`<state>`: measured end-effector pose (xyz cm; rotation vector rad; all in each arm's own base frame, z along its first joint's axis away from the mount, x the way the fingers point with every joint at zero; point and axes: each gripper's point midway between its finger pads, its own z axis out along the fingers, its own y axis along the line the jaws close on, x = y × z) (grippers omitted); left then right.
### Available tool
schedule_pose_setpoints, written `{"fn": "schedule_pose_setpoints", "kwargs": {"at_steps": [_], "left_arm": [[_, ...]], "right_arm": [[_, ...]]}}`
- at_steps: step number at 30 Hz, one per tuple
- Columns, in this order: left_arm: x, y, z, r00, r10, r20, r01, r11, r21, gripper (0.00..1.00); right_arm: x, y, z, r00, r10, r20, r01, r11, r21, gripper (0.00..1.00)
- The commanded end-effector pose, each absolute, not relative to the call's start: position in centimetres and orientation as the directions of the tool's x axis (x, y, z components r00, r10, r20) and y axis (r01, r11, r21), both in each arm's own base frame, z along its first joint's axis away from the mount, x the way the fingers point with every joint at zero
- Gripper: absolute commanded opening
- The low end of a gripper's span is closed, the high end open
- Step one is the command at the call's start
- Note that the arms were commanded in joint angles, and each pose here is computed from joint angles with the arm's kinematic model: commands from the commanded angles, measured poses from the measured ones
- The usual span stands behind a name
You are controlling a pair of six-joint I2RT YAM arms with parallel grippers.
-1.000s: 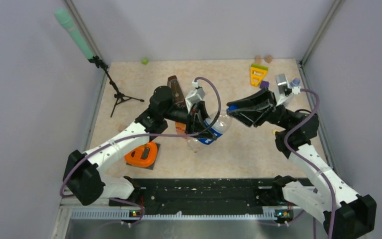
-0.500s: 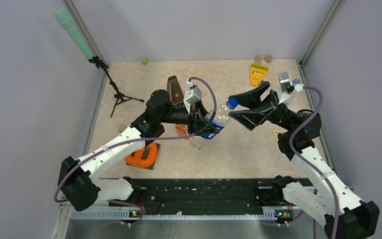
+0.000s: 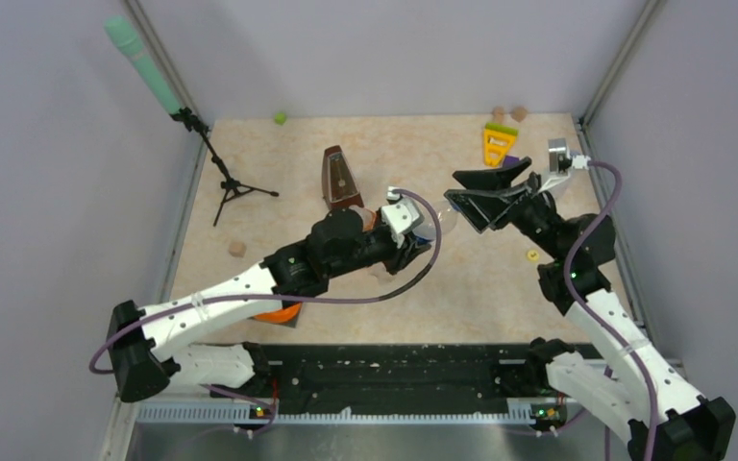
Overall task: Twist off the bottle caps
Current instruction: Unscrew the bottle cap from the plastic bottle.
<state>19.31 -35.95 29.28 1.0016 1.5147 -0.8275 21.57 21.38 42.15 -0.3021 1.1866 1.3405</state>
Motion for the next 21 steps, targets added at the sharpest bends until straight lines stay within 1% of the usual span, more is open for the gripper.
{"fn": "schedule_pose_setpoints", "kwargs": {"at_steps": [1, 7, 11, 13, 15, 18, 21], "left_arm": [[22.2, -35.1, 31.3, -0.021, 0.144, -0.989, 0.815, 0.575, 0.066, 0.0], [22.4, -35.1, 31.6, -0.015, 0.123, -0.992, 0.784, 0.617, 0.065, 0.0], [22.1, -35.2, 31.8, 0.0, 0.12, -0.993, 0.787, 0.613, 0.074, 0.0], [22.0, -35.2, 31.8, 0.004, 0.123, -0.992, 0.788, 0.611, 0.079, 0.0], [22.0, -35.3, 31.8, 0.005, 0.123, -0.992, 0.787, 0.612, 0.079, 0.0], [21.9, -35.4, 32.1, 0.012, 0.112, -0.994, 0.786, 0.613, 0.079, 0.0], [21.9, -35.4, 32.1, 0.015, 0.114, -0.993, 0.785, 0.613, 0.082, 0.0]], "right_arm": [[22.0, 21.1, 42.4, -0.193, 0.602, -0.775, -0.843, 0.303, 0.445, 0.71], [23.5, 21.0, 40.4, -0.225, 0.585, -0.779, -0.787, 0.363, 0.499, 0.72], [24.4, 21.1, 39.6, -0.249, 0.584, -0.773, -0.758, 0.38, 0.531, 0.7], [24.2, 21.5, 39.6, -0.253, 0.568, -0.783, -0.778, 0.362, 0.514, 0.7], [24.1, 21.5, 39.8, -0.251, 0.586, -0.771, -0.781, 0.348, 0.519, 0.7], [24.3, 21.5, 39.6, -0.25, 0.58, -0.775, -0.774, 0.361, 0.52, 0.65], [24.3, 21.5, 39.6, -0.248, 0.582, -0.774, -0.774, 0.362, 0.52, 0.51]]}}
